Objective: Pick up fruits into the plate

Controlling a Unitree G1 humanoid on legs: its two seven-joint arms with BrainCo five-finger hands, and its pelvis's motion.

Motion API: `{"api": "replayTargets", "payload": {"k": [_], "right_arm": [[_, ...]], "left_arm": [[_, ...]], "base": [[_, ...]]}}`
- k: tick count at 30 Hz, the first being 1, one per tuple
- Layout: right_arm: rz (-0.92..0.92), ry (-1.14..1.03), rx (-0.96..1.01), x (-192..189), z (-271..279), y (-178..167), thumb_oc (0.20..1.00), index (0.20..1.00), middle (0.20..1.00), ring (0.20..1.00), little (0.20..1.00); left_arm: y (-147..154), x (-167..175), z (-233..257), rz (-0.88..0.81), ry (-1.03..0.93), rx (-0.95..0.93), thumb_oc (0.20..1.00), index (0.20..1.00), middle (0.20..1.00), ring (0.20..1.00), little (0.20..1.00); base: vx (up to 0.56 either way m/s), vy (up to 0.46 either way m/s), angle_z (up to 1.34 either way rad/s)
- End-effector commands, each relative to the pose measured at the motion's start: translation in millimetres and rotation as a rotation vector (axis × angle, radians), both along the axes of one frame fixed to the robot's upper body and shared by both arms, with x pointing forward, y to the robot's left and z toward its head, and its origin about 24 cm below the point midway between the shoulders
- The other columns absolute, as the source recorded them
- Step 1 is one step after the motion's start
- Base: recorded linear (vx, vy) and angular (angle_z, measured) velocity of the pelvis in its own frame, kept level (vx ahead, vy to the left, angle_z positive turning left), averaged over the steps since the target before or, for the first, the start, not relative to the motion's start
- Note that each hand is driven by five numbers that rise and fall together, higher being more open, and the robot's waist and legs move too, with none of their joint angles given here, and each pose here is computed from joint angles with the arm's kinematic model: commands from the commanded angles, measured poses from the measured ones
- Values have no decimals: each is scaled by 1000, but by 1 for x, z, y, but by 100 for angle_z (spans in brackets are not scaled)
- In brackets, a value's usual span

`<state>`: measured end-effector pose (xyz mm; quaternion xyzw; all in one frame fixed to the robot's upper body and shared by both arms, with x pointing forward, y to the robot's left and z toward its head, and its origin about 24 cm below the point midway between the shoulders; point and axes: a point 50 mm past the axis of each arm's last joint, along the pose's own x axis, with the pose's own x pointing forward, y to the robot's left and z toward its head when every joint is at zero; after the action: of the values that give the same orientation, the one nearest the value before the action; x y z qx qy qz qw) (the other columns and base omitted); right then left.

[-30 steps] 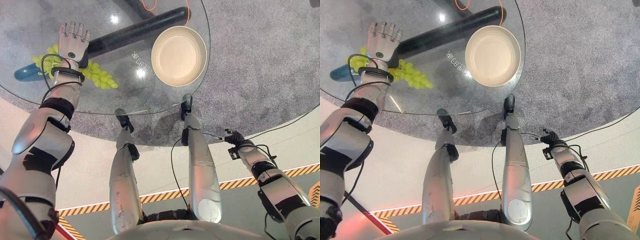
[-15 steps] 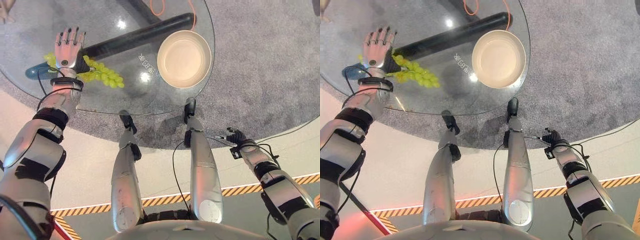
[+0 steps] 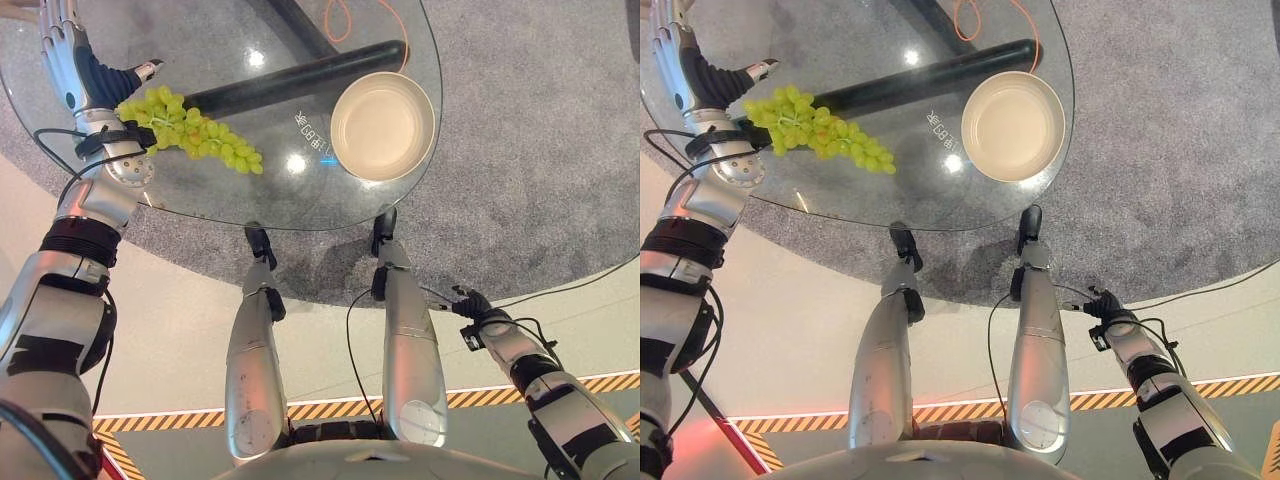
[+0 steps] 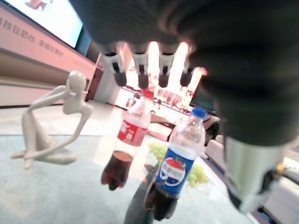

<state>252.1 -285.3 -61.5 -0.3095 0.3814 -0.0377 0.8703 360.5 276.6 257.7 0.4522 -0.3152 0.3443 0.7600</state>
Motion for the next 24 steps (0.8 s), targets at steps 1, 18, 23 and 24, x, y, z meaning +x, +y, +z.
{"api": "replayTargets", "payload": {"k": [1,18,23,24], "right_arm": [[-8,98,-29,-27,-16,-8,1000,1000,1000,1000,1000],[-45,54,-74,-5,5,-25,1000,1000,1000,1000,1000],[-48,59,-82,-5,7,-29,1000,1000,1000,1000,1000],[-51,56,-84,-5,8,-29,1000,1000,1000,1000,1000]], "left_arm": [[12,-5,17,101,79,247,1000,1000,1000,1000,1000],[-18,16,-20,50,545,782,1000,1000,1000,1000,1000],[-27,18,-29,19,641,857,1000,1000,1000,1000,1000],[-28,19,-30,20,663,866,1000,1000,1000,1000,1000]], "base": [[-4,31,-1],[4,18,-1],[8,10,-2],[0,0,0]]}}
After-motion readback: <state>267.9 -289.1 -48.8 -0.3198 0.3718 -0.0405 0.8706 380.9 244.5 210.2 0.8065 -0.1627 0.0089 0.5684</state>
